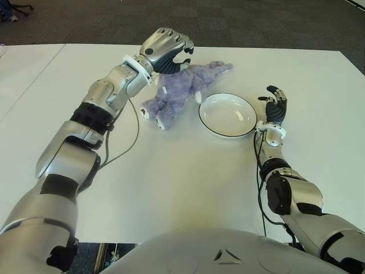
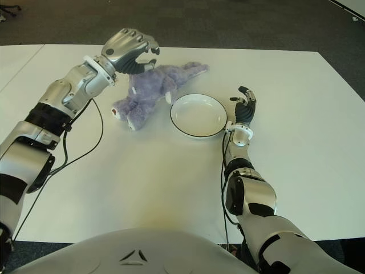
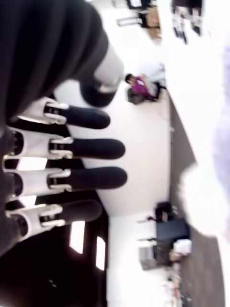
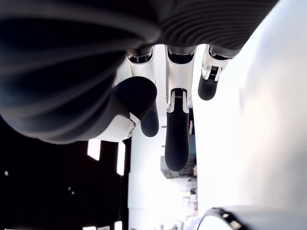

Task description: Put the doll into the plate.

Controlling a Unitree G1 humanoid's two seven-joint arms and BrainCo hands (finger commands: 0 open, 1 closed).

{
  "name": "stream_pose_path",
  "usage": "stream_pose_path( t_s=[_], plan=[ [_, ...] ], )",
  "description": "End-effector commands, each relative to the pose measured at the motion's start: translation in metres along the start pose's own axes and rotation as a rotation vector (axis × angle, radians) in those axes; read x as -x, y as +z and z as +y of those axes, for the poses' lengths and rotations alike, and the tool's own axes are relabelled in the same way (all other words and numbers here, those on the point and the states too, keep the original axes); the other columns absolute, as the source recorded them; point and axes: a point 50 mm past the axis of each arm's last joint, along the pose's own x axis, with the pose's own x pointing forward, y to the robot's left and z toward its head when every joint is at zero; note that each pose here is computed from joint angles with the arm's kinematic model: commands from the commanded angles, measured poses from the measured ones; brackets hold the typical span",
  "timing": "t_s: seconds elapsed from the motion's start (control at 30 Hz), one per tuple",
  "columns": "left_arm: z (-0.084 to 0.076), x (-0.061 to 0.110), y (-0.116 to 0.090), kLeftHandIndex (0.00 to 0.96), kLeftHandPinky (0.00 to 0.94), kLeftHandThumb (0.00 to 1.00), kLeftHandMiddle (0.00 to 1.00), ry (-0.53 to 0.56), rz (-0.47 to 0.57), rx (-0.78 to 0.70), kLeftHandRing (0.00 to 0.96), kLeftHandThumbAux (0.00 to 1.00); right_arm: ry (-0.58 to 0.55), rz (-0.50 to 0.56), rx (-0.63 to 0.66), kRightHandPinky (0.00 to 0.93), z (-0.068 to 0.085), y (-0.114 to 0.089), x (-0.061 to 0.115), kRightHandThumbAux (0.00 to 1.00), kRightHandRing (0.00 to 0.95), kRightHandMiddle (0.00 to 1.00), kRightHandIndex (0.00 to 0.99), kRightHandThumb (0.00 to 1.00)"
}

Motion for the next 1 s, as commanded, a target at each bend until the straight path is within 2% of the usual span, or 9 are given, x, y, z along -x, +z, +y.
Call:
stream_pose_path(
  t_s=[0.03, 0.13, 0.33, 0.47, 0.7, 1.0],
  plan=[
    [-0.014, 0.012, -0.003, 0.0, 0.0, 0.365, 0.0, -0.236, 0.062, -0.073, 0.0, 0.314, -0.011, 0.501, 0.017, 0.051, -0.005, -0.1, 0.092, 0.656, 0.462, 0.238, 0.25, 1.0],
    [-0.017, 0.017, -0.009, 0.0, 0.0, 0.326, 0.0, -0.358, 0.088, -0.117, 0.0, 0.247, -0.011, 0.504, 0.029, 0.058, -0.006, -0.1, 0.092, 0.656, 0.462, 0.237, 0.248, 1.0],
    [-0.017, 0.021, -0.01, 0.0, 0.0, 0.303, 0.0, -0.443, 0.1, -0.142, 0.0, 0.218, -0.011, 0.503, 0.027, 0.06, -0.006, -0.1, 0.093, 0.657, 0.462, 0.236, 0.249, 1.0],
    [-0.021, 0.033, -0.006, 0.0, 0.0, 0.294, 0.0, -0.495, 0.095, -0.181, 0.0, 0.209, -0.01, 0.498, 0.034, 0.051, -0.006, -0.1, 0.093, 0.657, 0.462, 0.236, 0.249, 1.0],
    [-0.022, 0.037, -0.004, 0.0, 0.0, 0.294, 0.0, -0.517, 0.094, -0.202, 0.0, 0.199, -0.011, 0.501, 0.02, 0.062, -0.005, -0.1, 0.092, 0.657, 0.462, 0.231, 0.25, 1.0],
    [-0.024, 0.039, -0.002, 0.0, 0.0, 0.316, 0.0, -0.477, 0.084, -0.197, 0.0, 0.185, -0.014, 0.495, 0.016, 0.058, -0.006, -0.099, 0.092, 0.657, 0.462, 0.233, 0.246, 1.0]
  ],
)
